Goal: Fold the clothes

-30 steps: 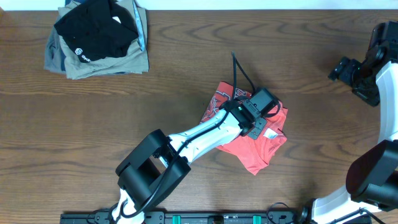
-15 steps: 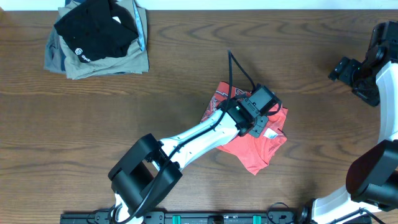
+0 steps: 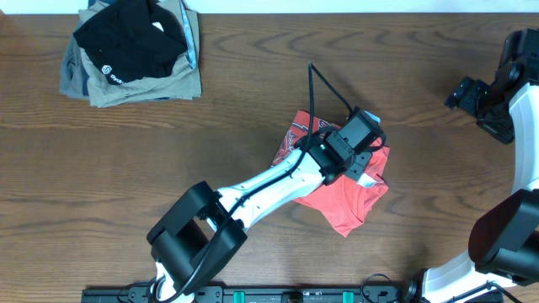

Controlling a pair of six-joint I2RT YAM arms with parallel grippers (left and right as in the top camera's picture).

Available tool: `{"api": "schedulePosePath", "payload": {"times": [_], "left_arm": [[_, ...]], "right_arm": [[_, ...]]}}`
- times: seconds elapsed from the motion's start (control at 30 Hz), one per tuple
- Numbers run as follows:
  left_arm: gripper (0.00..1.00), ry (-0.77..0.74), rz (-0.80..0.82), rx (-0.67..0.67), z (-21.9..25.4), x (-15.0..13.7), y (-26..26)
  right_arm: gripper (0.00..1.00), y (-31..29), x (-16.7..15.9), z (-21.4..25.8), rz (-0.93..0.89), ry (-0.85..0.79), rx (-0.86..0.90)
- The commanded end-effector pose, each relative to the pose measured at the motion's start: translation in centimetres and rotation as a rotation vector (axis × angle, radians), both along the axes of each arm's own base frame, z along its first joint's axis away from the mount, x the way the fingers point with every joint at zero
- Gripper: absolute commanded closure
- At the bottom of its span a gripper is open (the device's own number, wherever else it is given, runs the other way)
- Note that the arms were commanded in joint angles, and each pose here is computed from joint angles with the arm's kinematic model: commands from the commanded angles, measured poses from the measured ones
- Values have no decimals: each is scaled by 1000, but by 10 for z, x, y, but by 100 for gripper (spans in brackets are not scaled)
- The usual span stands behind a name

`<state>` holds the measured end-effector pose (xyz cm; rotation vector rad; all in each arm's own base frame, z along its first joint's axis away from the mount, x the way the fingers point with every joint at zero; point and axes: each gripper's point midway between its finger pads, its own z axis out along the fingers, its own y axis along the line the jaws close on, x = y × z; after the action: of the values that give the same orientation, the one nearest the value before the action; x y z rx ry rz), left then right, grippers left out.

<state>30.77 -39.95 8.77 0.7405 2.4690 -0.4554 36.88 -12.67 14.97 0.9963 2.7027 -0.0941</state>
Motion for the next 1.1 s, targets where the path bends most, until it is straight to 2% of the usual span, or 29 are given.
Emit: {"api": "schedulePosePath", "payload": {"times": [0.0, 0.2, 0.33, 0.53, 0.8, 1.07], "left_arm": [[65, -10, -4, -12, -2, 2, -8], [66, 43, -66, -80, -23, -3, -31], [76, 65, -50, -107, -37, -1, -39], [80, 60, -37, -132, -58, 7, -49], [81, 3, -31, -222, -68, 22, -69], [81, -65, -39, -310, -55, 34, -85]], "right_arm": [[1, 1, 2, 4, 18, -6, -12], [1, 1, 2, 4, 18, -6, -12], [1, 1, 2, 4, 18, -6, -12], [1, 1, 2, 4, 18, -6, -12], [1, 1, 2, 4, 18, -6, -12], [1, 1, 2, 4, 18, -6, -12]]}}
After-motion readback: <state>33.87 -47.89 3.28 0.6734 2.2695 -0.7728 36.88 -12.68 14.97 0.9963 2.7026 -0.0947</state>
